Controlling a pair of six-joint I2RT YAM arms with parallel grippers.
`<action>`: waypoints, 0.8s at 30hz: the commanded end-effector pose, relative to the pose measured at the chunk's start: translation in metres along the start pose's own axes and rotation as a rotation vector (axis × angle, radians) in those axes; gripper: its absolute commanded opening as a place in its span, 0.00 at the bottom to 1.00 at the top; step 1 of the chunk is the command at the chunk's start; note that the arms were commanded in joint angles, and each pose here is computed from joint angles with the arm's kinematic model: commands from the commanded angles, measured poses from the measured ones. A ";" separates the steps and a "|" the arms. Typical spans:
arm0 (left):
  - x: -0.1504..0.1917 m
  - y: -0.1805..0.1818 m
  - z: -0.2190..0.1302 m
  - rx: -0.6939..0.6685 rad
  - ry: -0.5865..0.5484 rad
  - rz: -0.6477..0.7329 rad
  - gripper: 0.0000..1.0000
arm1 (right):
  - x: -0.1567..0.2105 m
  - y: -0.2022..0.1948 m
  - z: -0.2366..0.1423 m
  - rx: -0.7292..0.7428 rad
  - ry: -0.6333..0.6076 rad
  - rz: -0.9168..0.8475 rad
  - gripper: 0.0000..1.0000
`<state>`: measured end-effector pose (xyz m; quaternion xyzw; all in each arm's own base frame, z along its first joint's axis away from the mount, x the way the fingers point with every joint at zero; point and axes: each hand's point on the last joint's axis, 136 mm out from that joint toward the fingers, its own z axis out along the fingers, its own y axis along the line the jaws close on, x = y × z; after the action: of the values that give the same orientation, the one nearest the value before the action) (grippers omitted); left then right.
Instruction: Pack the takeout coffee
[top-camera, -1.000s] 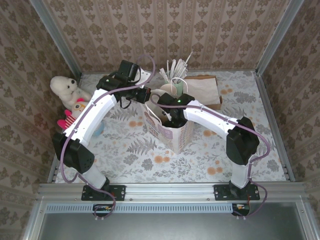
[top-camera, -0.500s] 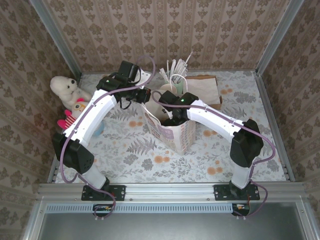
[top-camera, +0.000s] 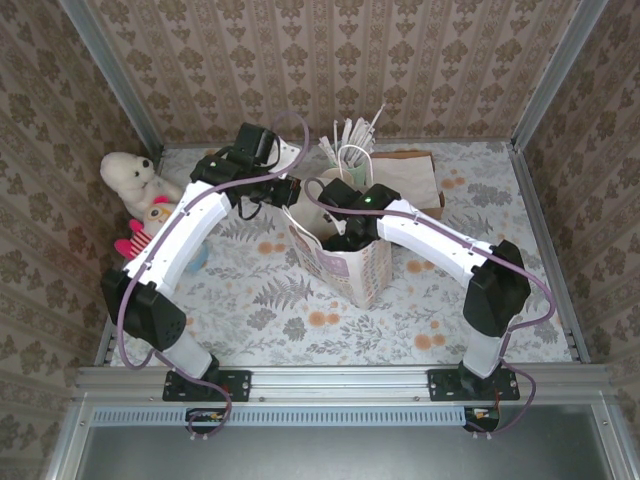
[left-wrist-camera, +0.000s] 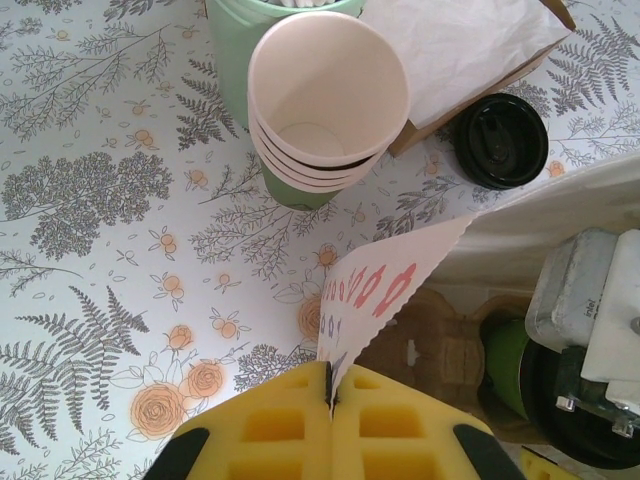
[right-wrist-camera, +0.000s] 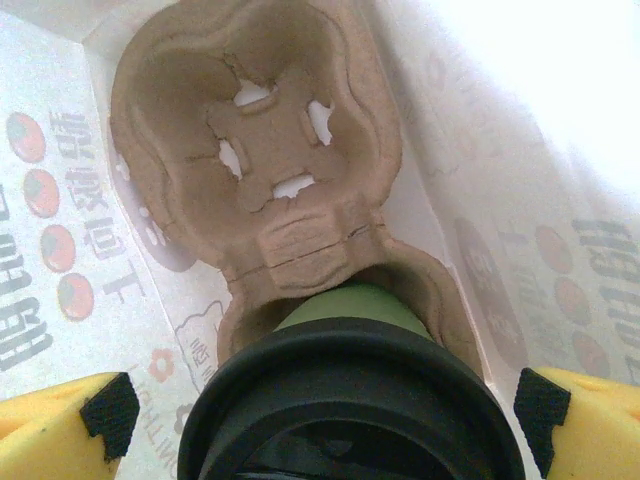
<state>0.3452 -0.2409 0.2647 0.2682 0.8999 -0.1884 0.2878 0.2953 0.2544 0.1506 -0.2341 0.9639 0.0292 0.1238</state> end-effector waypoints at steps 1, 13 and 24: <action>-0.004 -0.004 -0.012 0.003 -0.040 0.002 0.00 | -0.014 -0.004 -0.024 0.013 -0.080 -0.013 1.00; -0.002 -0.005 -0.008 0.013 -0.023 -0.002 0.00 | -0.027 0.002 -0.027 -0.003 -0.161 -0.034 1.00; -0.002 -0.003 -0.002 0.006 -0.011 -0.012 0.00 | -0.060 0.002 -0.058 -0.024 -0.416 -0.020 1.00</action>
<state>0.3436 -0.2412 0.2639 0.2689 0.8997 -0.1911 0.2858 0.3229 0.2735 0.1990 -0.2361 0.9325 0.0805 0.2612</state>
